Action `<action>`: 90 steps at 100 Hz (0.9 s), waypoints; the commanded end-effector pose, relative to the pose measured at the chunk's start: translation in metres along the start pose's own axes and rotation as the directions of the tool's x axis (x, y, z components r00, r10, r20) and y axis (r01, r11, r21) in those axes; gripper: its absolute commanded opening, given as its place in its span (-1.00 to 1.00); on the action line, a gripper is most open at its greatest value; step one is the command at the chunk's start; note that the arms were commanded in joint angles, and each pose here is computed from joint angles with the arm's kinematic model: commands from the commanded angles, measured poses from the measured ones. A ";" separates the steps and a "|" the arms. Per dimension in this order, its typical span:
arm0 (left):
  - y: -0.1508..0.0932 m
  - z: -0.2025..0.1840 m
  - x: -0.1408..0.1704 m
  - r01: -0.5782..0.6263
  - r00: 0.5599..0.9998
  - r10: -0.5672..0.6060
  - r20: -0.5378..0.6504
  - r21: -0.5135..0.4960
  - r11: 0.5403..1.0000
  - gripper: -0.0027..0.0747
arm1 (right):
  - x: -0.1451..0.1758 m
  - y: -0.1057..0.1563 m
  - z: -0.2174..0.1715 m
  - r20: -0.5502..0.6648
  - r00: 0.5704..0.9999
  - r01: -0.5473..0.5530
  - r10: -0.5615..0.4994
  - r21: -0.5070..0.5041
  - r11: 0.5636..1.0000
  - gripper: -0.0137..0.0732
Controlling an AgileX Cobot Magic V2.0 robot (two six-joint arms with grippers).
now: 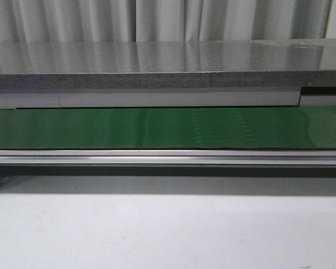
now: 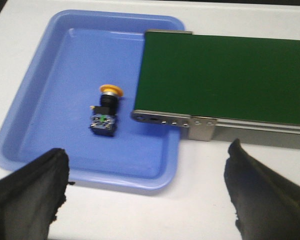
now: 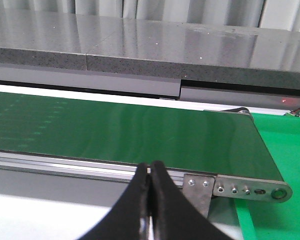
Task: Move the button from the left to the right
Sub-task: 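Move the left gripper down toward the yellow push button in the blue tray, then grasp the yellow push button with the left gripper and lift it over the belt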
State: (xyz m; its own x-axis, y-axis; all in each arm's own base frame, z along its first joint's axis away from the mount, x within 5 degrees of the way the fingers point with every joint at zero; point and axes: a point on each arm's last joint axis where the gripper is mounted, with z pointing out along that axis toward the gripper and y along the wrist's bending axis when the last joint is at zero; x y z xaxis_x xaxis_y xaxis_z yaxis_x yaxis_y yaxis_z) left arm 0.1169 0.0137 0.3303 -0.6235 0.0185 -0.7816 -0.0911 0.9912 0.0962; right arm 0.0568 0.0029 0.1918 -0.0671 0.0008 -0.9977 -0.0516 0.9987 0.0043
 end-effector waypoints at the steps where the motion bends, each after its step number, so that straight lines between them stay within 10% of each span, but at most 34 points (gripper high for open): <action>1: 0.010 0.005 -0.019 0.033 0.999 -0.032 0.014 -0.067 0.997 0.63 | -0.008 0.000 -0.002 0.099 0.995 0.013 -0.013 -0.001 1.000 -0.97; 35: 0.056 0.087 -0.044 0.142 0.970 -0.180 -0.164 -0.220 0.965 0.63 | -0.008 0.000 -0.002 0.099 0.995 0.013 -0.013 -0.001 1.000 -0.97; 90: 0.075 0.212 -0.076 0.111 0.914 -0.155 -0.374 -0.137 0.984 0.63 | -0.008 0.000 -0.002 0.099 0.995 0.013 -0.013 -0.001 1.000 -0.97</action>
State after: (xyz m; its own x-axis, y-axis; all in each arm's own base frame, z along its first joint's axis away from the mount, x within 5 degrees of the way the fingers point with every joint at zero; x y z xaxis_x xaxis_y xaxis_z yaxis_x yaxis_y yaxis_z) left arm 0.3119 0.1114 0.2516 -0.8748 -0.2049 -0.4390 -0.2728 0.9572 0.0969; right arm 0.0568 0.0029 0.1918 -0.0671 0.0008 -0.9977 -0.0516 0.9987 0.0043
